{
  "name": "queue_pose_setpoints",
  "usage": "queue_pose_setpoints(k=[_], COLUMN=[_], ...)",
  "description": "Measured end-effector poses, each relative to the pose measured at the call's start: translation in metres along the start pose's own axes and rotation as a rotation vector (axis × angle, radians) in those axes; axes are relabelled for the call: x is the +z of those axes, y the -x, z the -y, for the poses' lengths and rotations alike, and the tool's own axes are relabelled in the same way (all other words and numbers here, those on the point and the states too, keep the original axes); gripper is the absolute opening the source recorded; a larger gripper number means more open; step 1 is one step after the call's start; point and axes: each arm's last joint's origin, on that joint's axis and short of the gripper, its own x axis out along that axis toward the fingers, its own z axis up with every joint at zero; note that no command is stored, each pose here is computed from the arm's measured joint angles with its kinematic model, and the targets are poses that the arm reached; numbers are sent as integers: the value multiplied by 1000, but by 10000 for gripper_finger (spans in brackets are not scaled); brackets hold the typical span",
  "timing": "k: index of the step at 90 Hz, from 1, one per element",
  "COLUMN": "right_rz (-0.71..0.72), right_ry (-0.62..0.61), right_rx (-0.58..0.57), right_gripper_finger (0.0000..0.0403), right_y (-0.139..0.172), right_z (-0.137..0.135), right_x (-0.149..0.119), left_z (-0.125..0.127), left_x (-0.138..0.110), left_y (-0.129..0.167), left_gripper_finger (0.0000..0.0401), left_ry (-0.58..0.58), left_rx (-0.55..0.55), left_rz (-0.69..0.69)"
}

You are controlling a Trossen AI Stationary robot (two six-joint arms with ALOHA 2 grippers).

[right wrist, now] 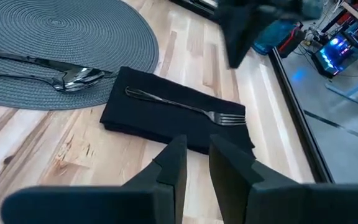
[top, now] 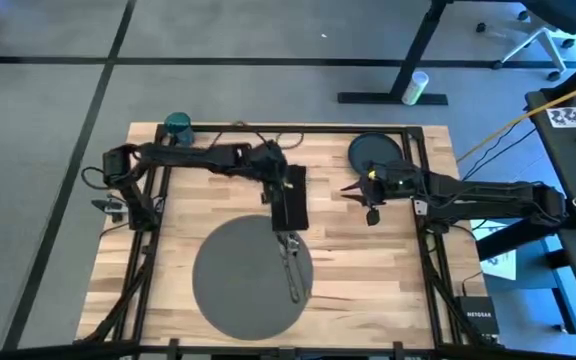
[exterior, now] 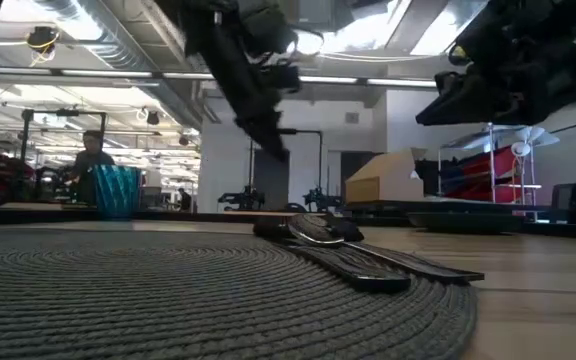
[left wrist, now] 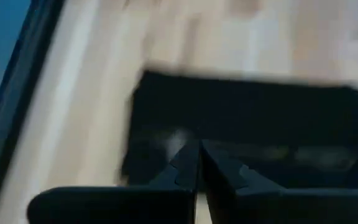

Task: Set table place
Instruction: Move the blue cup to the top of the table

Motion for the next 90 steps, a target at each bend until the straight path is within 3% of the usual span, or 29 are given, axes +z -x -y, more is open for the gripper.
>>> queue_pose_setpoints(k=[26, 42, 60, 78, 90], right_rz=[6, 25, 28, 31, 30], right_ry=[21, 21, 21, 21, 21], right_rx=[4, 45, 50, 54, 54], right_gripper_finger=[53, 53, 53, 53, 53], right_y=[0, 0, 0, 0, 0], right_z=[0, -1, -2, -2, -2], right_x=[0, 1, 1, 1, 1], left_z=[-119, -173, -197, -195, -196], left_x=[-31, -65, -89, -97, -102], left_y=[51, 67, 75, 77, 79], left_gripper_finger=[0, 0, 10, 42, 67], left_ry=[287, 467, 447, 417, 471], left_rx=[192, 263, 333, 301, 332], left_rz=[-205, -303, -415, -502, -535])
